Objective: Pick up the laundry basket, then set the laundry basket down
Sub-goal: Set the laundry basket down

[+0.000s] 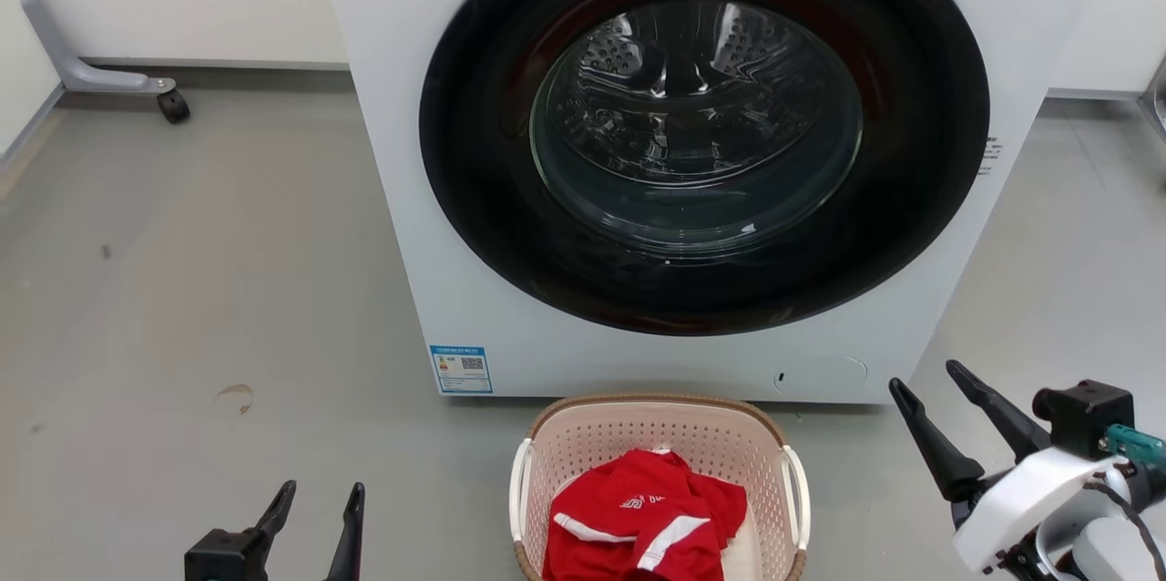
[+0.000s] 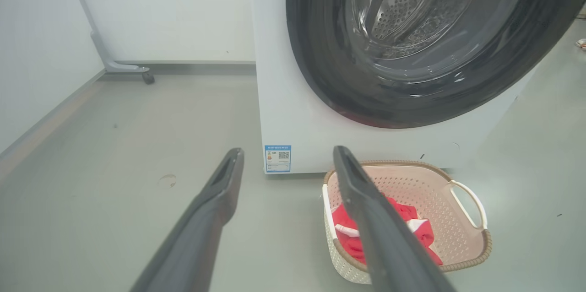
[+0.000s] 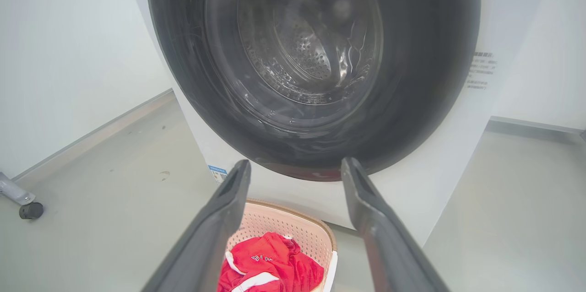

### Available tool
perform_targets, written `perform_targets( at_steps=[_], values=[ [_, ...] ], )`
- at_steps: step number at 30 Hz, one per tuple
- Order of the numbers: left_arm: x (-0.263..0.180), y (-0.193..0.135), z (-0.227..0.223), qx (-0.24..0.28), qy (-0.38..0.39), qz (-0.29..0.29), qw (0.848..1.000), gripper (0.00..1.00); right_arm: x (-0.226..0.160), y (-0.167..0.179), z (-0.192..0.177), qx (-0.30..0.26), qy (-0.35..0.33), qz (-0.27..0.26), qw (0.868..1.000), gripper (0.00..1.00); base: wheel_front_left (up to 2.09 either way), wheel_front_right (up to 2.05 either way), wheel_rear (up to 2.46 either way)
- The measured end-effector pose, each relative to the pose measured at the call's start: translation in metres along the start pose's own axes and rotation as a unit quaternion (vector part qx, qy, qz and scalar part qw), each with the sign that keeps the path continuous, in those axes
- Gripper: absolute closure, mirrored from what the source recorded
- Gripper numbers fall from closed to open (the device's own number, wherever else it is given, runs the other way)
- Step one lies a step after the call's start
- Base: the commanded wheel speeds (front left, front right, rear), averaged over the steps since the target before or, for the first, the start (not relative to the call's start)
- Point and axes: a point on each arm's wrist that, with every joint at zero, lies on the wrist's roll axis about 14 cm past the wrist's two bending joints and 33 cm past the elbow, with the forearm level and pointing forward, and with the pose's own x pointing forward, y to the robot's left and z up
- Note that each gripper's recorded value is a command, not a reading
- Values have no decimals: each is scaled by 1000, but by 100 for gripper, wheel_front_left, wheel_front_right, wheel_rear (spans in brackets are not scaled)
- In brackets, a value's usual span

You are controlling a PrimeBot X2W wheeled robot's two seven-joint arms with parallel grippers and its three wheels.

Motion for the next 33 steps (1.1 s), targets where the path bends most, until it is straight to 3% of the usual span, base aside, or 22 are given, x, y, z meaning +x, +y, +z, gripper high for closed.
perform_targets(
  at_steps=[10, 33],
  values=[
    [-40, -13, 38, -13, -49, 8, 999, 0, -24, -10, 1, 3, -19, -26, 999, 0, 0, 0, 0],
    [-46, -15, 40, -15, -37, 6, 999, 0, -33, -14, -3, -1, -17, -35, 999, 0, 0, 0, 0]
  ],
)
